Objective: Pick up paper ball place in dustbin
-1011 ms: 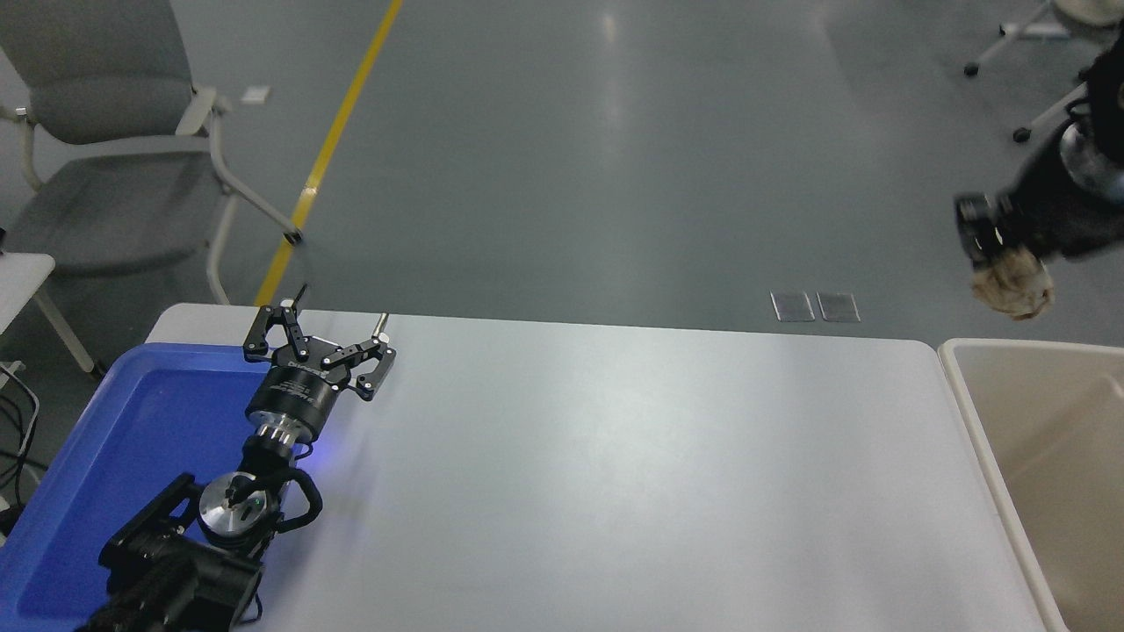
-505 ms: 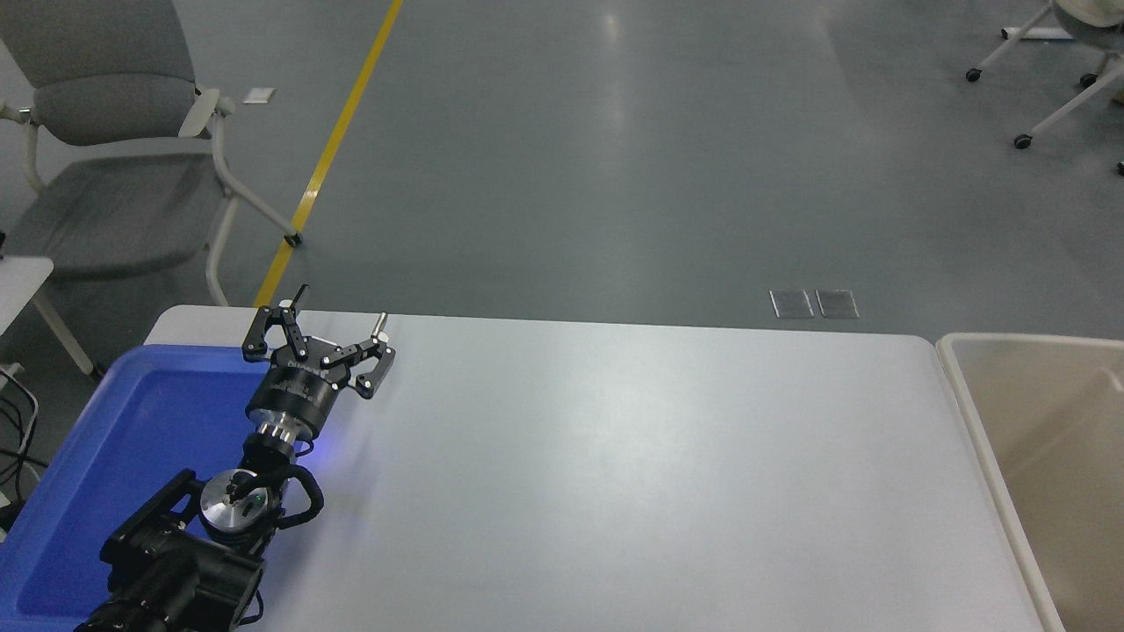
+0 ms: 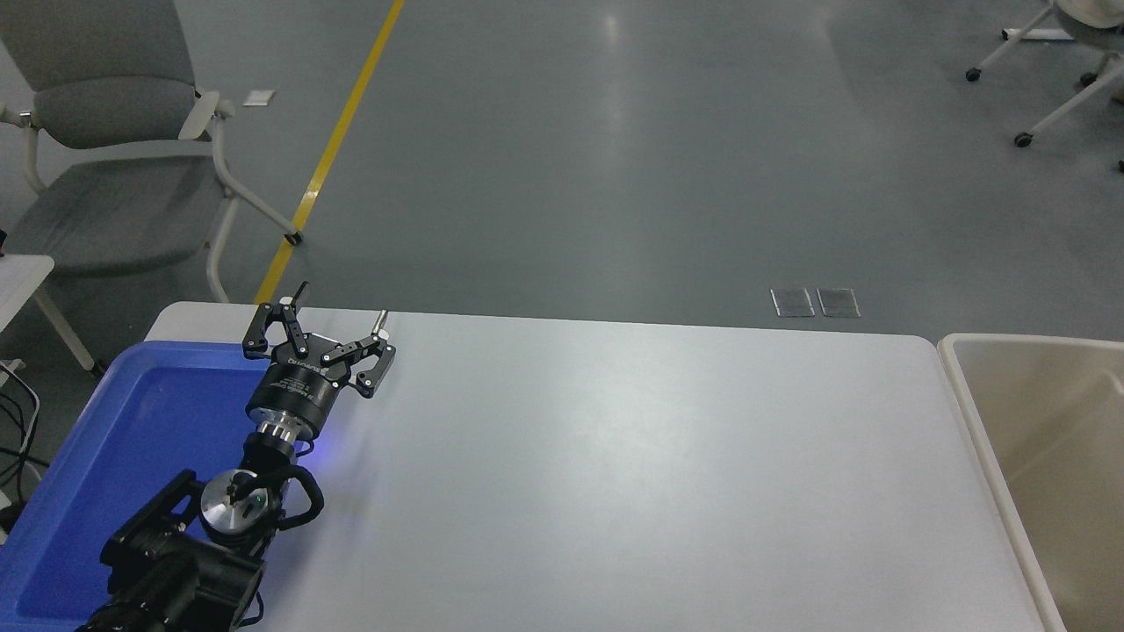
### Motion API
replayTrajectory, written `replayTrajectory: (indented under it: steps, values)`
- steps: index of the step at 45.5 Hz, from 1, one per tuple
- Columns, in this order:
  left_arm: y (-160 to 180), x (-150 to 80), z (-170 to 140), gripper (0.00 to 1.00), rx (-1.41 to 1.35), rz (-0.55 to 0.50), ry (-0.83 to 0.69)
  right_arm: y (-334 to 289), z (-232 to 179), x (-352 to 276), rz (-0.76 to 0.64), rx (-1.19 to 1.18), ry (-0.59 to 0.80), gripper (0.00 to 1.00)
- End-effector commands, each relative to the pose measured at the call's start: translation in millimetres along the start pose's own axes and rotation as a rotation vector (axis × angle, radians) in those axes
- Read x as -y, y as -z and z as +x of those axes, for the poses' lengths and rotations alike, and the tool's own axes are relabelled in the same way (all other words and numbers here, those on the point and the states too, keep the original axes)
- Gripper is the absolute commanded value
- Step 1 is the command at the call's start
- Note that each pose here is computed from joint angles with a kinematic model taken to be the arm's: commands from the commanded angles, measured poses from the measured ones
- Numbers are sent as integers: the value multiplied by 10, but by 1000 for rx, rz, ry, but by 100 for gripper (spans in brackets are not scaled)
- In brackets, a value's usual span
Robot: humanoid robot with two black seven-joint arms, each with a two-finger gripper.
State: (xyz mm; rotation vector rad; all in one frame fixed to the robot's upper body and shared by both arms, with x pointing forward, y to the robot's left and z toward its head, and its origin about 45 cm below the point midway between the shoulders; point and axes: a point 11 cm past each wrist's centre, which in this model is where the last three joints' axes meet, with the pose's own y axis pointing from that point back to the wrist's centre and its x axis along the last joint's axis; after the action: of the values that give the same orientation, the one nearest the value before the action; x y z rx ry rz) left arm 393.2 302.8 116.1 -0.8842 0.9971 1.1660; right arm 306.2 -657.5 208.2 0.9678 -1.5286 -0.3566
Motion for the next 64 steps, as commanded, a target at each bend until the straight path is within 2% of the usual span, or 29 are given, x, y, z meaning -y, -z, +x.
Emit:
replayTrajectory:
  steps: [1,13,22,23,26,27,28,31,42,54,64]
  values:
    - [-1,0,0,99,0,-1,0,-275,-496,246,-10,156,-91,0]
    - [-1,0,0,99,0,-1,0,-350,-1140,371,-38,135,-64,0]
    - [-1,0,0,99,0,-1,0,-369,-1228,383,-44,123,-51,0]
    - [-1,0,0,99,0,-1,0,-367,-1225,382,-44,116,-52,5]
    - [1,0,0,99,0,1,0,-365,-1221,381,-44,102,-55,62]
    - [-1,0,0,99,0,-1,0,-364,-1220,381,-44,99,-56,77]
    - [-1,0,0,99,0,-1,0,-356,-1217,380,-43,100,-56,87]
    - [-1,0,0,99,0,-1,0,-351,-1205,378,-41,104,-59,98]
    - [-1,0,0,99,0,-1,0,-382,-1307,392,-47,112,-25,100]
    - [-1,0,0,99,0,-1,0,-246,-1841,384,-14,83,147,100]
    - [-1,0,0,99,0,-1,0,-134,-1498,299,52,274,207,100]
